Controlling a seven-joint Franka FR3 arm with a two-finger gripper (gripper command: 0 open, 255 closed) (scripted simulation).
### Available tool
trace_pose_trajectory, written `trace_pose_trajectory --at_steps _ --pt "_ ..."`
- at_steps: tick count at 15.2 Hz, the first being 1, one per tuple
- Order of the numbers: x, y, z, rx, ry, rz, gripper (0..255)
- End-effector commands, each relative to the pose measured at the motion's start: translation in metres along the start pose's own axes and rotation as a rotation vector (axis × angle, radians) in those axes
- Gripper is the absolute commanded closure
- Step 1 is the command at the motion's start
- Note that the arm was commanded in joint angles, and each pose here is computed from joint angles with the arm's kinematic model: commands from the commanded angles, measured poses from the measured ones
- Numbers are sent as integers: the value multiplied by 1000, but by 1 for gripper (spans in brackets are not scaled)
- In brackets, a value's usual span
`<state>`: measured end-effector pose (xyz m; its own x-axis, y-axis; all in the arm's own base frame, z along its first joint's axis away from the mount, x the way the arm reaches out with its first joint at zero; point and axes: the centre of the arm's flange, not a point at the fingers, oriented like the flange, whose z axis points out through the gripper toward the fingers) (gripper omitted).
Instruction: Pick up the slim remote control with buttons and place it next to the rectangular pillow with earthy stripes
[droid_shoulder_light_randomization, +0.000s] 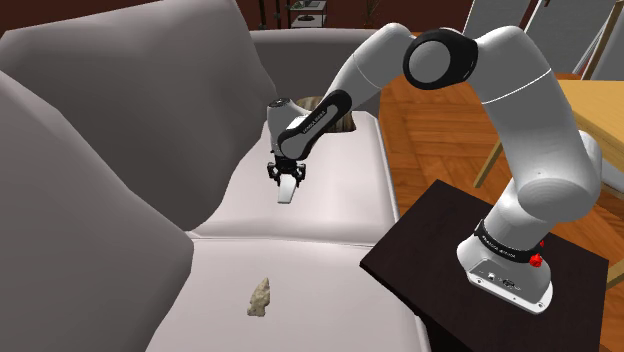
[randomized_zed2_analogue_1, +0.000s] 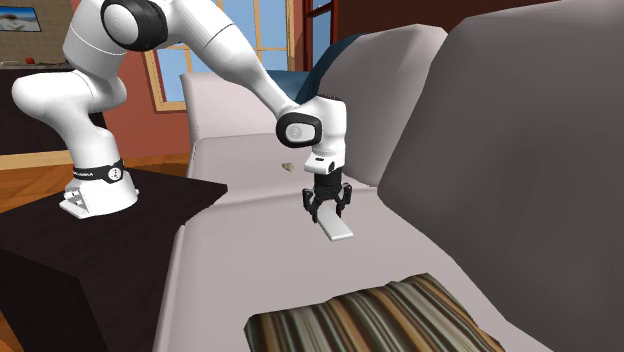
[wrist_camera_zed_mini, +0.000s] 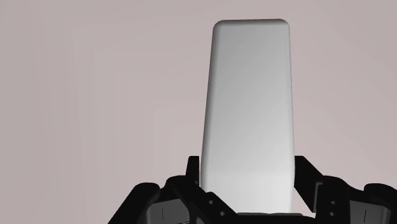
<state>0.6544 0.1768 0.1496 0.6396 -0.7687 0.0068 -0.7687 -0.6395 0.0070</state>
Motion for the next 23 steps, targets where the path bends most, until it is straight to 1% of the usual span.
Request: trace_pose_trajectory --at_steps 1,2,23 --pt "0 0 0 0 0 0 255" --pt "0 0 0 0 0 0 255" --pt "1 1 -111 0 0 0 255"
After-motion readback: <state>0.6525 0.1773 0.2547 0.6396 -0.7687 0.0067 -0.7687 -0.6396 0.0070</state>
